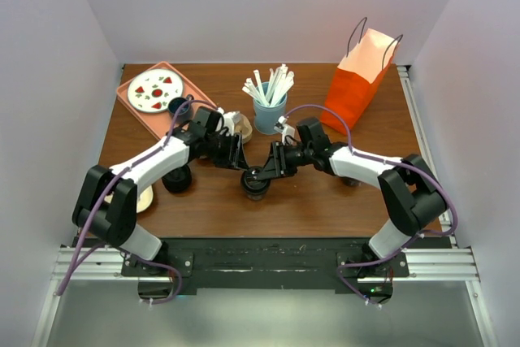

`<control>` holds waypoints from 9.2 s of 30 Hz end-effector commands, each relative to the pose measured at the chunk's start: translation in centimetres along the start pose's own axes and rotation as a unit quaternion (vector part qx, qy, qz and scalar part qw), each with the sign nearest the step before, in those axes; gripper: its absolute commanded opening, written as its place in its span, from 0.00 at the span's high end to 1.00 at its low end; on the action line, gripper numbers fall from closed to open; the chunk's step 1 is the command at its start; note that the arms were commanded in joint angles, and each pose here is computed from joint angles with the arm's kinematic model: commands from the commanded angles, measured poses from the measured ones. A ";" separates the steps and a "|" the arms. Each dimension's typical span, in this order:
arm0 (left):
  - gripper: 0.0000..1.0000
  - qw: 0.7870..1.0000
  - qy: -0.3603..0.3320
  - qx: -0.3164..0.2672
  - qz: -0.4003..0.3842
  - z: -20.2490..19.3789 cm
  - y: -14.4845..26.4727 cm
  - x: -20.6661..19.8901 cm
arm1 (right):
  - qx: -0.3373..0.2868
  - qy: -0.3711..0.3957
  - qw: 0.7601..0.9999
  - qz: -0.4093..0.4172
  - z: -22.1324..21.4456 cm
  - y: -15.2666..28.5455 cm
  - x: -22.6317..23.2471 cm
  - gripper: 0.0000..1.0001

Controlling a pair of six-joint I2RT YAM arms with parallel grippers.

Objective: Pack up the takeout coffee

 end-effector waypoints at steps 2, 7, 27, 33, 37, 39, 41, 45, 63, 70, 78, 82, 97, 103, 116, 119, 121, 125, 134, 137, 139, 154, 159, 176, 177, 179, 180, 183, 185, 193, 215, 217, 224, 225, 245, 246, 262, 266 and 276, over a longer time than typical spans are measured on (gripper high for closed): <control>0.52 1.000 0.015 0.003 0.014 1.8 0.8 0.5 | 0.036 -0.050 0.988 -0.145 -3.7 -0.7 -5.5 0.73; 0.53 0.999 0.026 -0.006 0.047 2.3 3.0 1.4 | 0.034 -0.054 0.986 -0.155 -4.0 -0.6 -5.6 0.73; 0.58 0.990 0.101 -0.040 -0.090 -3.3 2.3 -0.5 | 0.032 -0.072 0.984 -0.157 -4.2 -1.0 -6.1 0.73; 0.59 0.989 0.109 -0.033 -0.094 -4.2 1.4 0.0 | 0.032 -0.070 0.985 -0.156 -4.2 -1.0 -6.0 0.73; 0.65 0.988 0.123 -0.025 -0.087 -5.3 0.6 0.6 | 0.036 -0.073 0.984 -0.156 -4.4 -1.2 -6.4 0.73; 0.71 0.986 0.135 -0.025 -0.090 -5.7 0.2 0.8 | 0.036 -0.075 0.984 -0.156 -4.5 -1.3 -6.6 0.73; 0.76 0.985 0.144 -0.022 -0.095 -6.3 -0.3 0.9 | 0.038 -0.078 0.983 -0.159 -4.8 -1.4 -7.0 0.73; 0.85 0.985 0.156 -0.008 -0.066 -7.4 -0.9 1.7 | 0.040 -0.086 0.982 -0.166 -5.4 -1.5 -7.8 0.74; 0.97 0.988 0.128 0.058 0.060 -11.7 -2.2 3.0 | 0.026 -0.104 0.979 -0.171 -6.9 -1.2 -8.8 0.75; 0.66 0.990 0.128 -0.025 -0.051 -7.1 -0.5 -1.1 | 0.011 -0.113 0.982 -0.149 -6.4 -1.1 -7.5 0.75; 0.48 0.985 0.131 -0.064 -0.095 -5.6 1.6 -3.1 | -0.016 -0.133 0.979 -0.150 -6.0 -0.5 -6.6 0.75; 0.47 0.980 0.135 -0.079 -0.119 -5.8 1.9 -3.6 | -0.028 -0.140 0.979 -0.146 -5.8 -0.3 -6.2 0.75; 0.58 0.980 0.133 -0.101 -0.112 -6.3 1.7 -2.9 | -0.040 -0.142 0.979 -0.143 -5.7 0.1 -5.7 0.75; 0.60 0.983 0.125 -0.102 -0.086 -6.3 1.5 -1.8 | -0.040 -0.140 0.979 -0.143 -5.7 0.1 -5.6 0.75; 0.60 0.983 0.124 -0.112 -0.077 -5.6 1.2 -1.0 | -0.039 -0.140 0.979 -0.143 -5.7 0.0 -5.6 0.75; 0.60 0.983 0.127 -0.112 -0.075 -5.6 0.8 -0.8 | -0.037 -0.141 0.979 -0.143 -5.7 -0.1 -5.7 0.75; 0.63 0.983 0.132 -0.109 -0.069 -5.6 0.6 -0.6 | -0.037 -0.141 0.979 -0.143 -5.8 -0.2 -5.7 0.75; 0.74 0.984 0.172 -0.056 0.003 -7.5 -0.4 1.4 | -0.031 -0.142 0.978 -0.151 -6.3 -0.2 -6.3 0.75; 0.86 0.968 0.221 0.050 0.108 -14.3 -1.0 4.4 | -0.026 -0.144 0.974 -0.171 -7.3 -0.1 -7.7 0.76; 0.90 0.962 0.225 0.083 0.127 -16.0 -1.5 4.8 | -0.024 -0.146 0.974 -0.174 -7.6 -0.3 -8.1 0.76; 0.90 0.962 0.226 0.089 0.127 -16.6 -1.8 4.9 | -0.027 -0.145 0.973 -0.177 -7.5 -0.3 -8.2 0.76; 0.53 0.989 0.148 -0.006 0.009 -5.3 1.6 0.0 | -0.027 -0.112 0.977 -0.177 -5.2 -0.1 -6.2 0.76; 0.44 0.992 0.115 -0.046 -0.030 -2.1 3.3 -1.7 | -0.028 -0.107 0.977 -0.179 -4.8 -0.1 -6.1 0.76; 0.38 0.994 0.062 -0.004 -0.087 -1.8 -0.2 -1.0 | -0.032 -0.101 0.981 -0.163 -3.9 -0.2 -4.8 0.75; 0.38 0.994 0.059 -0.007 -0.087 -1.7 -0.5 -0.9 | -0.033 -0.101 0.981 -0.161 -3.8 -0.2 -4.8 0.75; 0.39 0.994 0.054 -0.006 -0.093 -1.7 -1.0 -0.7 | -0.032 -0.102 0.981 -0.159 -3.8 -0.2 -4.8 0.75; 0.39 0.994 0.054 -0.002 -0.096 -1.7 -1.2 -0.7 | -0.032 -0.102 0.982 -0.159 -3.8 -0.2 -4.7 0.75; 0.42 0.994 0.050 0.003 -0.096 -2.0 -1.5 -0.5 | -0.033 -0.103 0.982 -0.158 -3.9 -0.3 -4.8 0.75; 0.44 0.994 0.051 0.011 -0.095 -2.6 -1.8 -0.3 | -0.034 -0.105 0.982 -0.155 -3.9 -0.3 -4.7 0.75; 0.55 0.997 0.054 0.045 -0.045 -4.5 -3.0 1.4 | -0.039 -0.098 0.986 -0.131 -3.1 0.3 -3.0 0.68; 0.60 0.996 0.043 0.083 -0.004 -6.4 -3.9 3.1 | -0.084 -0.065 0.993 -0.059 1.7 6.3 0.3 0.53; 0.60 0.996 0.039 0.084 -0.005 -6.4 -4.0 3.0 | -0.070 -0.060 0.995 -0.049 1.7 6.0 0.1 0.54; 0.60 0.995 0.029 0.095 0.013 -5.9 -4.4 3.5 | -0.041 -0.042 0.998 -0.022 2.4 5.0 0.0 0.60; 0.60 0.995 0.029 0.094 0.013 -5.8 -4.4 3.4 | -0.039 -0.042 0.998 -0.019 2.4 5.0 0.0 0.60; 0.61 0.989 0.045 0.136 0.041 -8.6 -5.8 4.6 | -0.035 -0.147 0.971 -0.187 -5.4 3.0 -10.9 0.84; 0.61 0.989 0.045 0.139 0.040 -8.8 -5.9 4.5 | -0.038 -0.150 0.970 -0.185 -5.5 2.9 -11.1 0.84; 0.62 0.991 0.014 0.131 0.020 -7.6 -6.0 3.8 | -0.087 -0.046 0.993 -0.071 2.8 5.9 -0.4 0.75; 0.62 0.991 0.005 0.129 0.021 -6.9 -6.1 3.7 | -0.087 -0.028 0.993 -0.070 3.9 6.1 0.0 0.75; 0.62 0.991 -0.005 0.129 0.018 -6.3 -6.4 3.7 | -0.051 -0.017 0.996 -0.074 4.0 5.1 -1.8 0.75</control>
Point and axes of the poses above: each gripper's point midway between its finger pads, its own y axis back along the fingers, its own x axis along the line the jaws close on, z = x × y, the point moved 6 cm from there along y, back along the fingers, and after that the axes turned 9 degrees about -y, right-handed, at the moved point
